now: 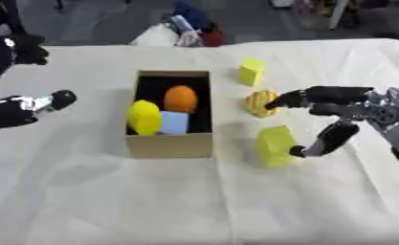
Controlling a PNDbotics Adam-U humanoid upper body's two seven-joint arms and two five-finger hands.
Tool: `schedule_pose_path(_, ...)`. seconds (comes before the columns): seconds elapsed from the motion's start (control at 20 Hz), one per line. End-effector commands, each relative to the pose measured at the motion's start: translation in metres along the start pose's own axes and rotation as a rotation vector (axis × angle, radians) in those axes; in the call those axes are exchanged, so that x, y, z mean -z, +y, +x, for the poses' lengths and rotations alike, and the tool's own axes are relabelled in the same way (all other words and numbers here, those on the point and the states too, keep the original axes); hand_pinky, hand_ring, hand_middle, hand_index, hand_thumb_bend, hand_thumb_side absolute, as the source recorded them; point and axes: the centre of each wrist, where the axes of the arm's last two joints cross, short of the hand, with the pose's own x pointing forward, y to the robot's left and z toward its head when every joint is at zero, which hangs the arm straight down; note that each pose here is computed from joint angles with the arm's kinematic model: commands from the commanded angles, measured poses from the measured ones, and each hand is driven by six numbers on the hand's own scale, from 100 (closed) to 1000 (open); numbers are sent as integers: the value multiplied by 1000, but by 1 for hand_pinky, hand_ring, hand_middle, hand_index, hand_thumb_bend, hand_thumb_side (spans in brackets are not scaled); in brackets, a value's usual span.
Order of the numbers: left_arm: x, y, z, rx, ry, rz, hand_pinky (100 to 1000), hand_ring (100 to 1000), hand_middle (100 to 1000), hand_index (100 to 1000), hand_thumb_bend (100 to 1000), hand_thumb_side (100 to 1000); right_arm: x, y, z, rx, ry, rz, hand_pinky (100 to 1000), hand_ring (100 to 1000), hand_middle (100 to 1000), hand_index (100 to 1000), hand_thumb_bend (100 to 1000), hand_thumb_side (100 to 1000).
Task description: Pick up objects on the table and place them in the box.
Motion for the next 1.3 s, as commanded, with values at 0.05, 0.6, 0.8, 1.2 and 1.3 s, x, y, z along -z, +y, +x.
schedule_pose_path(0.05,3,7,5,8,-24,23,794,670,627,819,874,557,1,-3,-5,-38,16,33,856,932,870,977,372,313)
schedule_pose_path(0.6,4,6,6,5,-27,19,793,666,625,820,873,558,8,11,-9,-63,34,101,829,877,740,854,342,285)
schedule_pose_path(0.8,3,5,6,6,-26,17,792,663,624,820,871,558,6,9,-10,-73,49,-1,772,799,562,690,291,189)
schedule_pose_path(1.2,2,3,5,-4,-21,23,787,654,618,819,811,565,-9,-26,0,-94,54,-425,699,697,427,544,177,100)
schedule_pose_path(1.3,2,2,5,-12,-22,22,784,648,614,819,807,565,-13,-46,6,-73,35,-511,695,692,421,540,154,100)
